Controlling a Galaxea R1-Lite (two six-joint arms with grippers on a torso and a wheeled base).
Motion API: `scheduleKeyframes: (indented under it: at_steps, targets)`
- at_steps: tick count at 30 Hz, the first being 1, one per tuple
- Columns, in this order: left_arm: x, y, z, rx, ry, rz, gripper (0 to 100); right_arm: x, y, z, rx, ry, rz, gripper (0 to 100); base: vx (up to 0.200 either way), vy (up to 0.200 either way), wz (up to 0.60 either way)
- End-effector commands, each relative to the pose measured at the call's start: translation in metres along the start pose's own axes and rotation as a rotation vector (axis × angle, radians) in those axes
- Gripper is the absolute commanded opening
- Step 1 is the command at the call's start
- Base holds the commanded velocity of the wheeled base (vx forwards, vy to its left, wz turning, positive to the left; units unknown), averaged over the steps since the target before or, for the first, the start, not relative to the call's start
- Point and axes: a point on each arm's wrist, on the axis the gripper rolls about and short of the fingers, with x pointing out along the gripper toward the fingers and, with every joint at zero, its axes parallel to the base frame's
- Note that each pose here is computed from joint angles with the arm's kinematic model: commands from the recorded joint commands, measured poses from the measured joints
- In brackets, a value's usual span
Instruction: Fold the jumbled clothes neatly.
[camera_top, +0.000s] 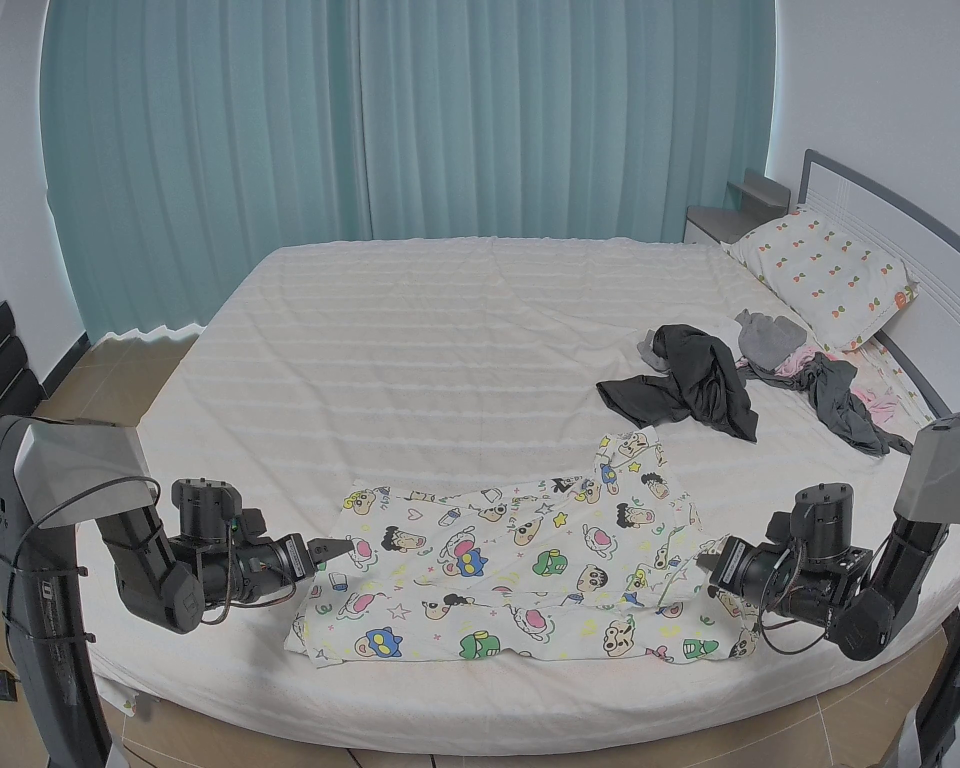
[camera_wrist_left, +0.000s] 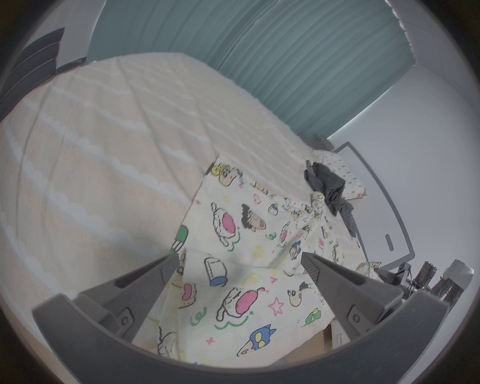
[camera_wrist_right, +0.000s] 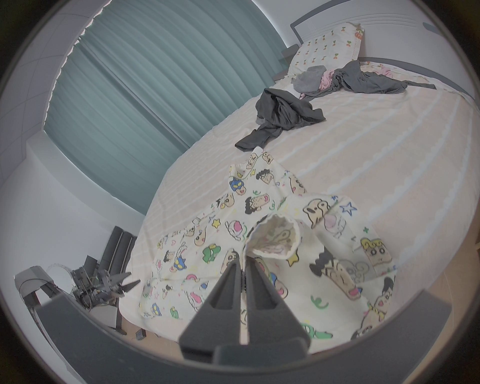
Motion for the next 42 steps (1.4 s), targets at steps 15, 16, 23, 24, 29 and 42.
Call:
scheduleKeyframes:
  at_steps: [15,16,23,24,29,42]
  targets:
    - [-0.003,0.014,-0.024,-0.032,0.055,0.027,100,-0.029,-0.008,-0.060,-0.002,0.218,-0.104,0,0.000,0.000,0.00]
    - [-0.003,0.014,-0.024,-0.032,0.055,0.027,100,-0.029,-0.009,-0.062,-0.004,0.228,-0.111,100,0.000,0.000,0.00]
    - [-0.003,0.014,-0.024,-0.031,0.056,0.028,100,-0.035,-0.016,-0.067,-0.002,0.245,-0.151,100,0.000,0.000,0.00]
    - [-0.003,0.014,-0.024,-0.031,0.056,0.028,100,-0.035,-0.016,-0.067,-0.002,0.245,-0.151,100,0.000,0.000,0.00]
    - [-0.003,0.015,-0.025,-0.029,0.058,0.031,100,-0.044,-0.008,-0.057,0.023,0.161,-0.126,100,0.000,0.000,0.00]
    - [-0.001,0.017,-0.028,-0.018,0.050,0.028,100,-0.051,-0.027,-0.029,-0.062,0.099,-0.147,100,0.000,0.000,0.00]
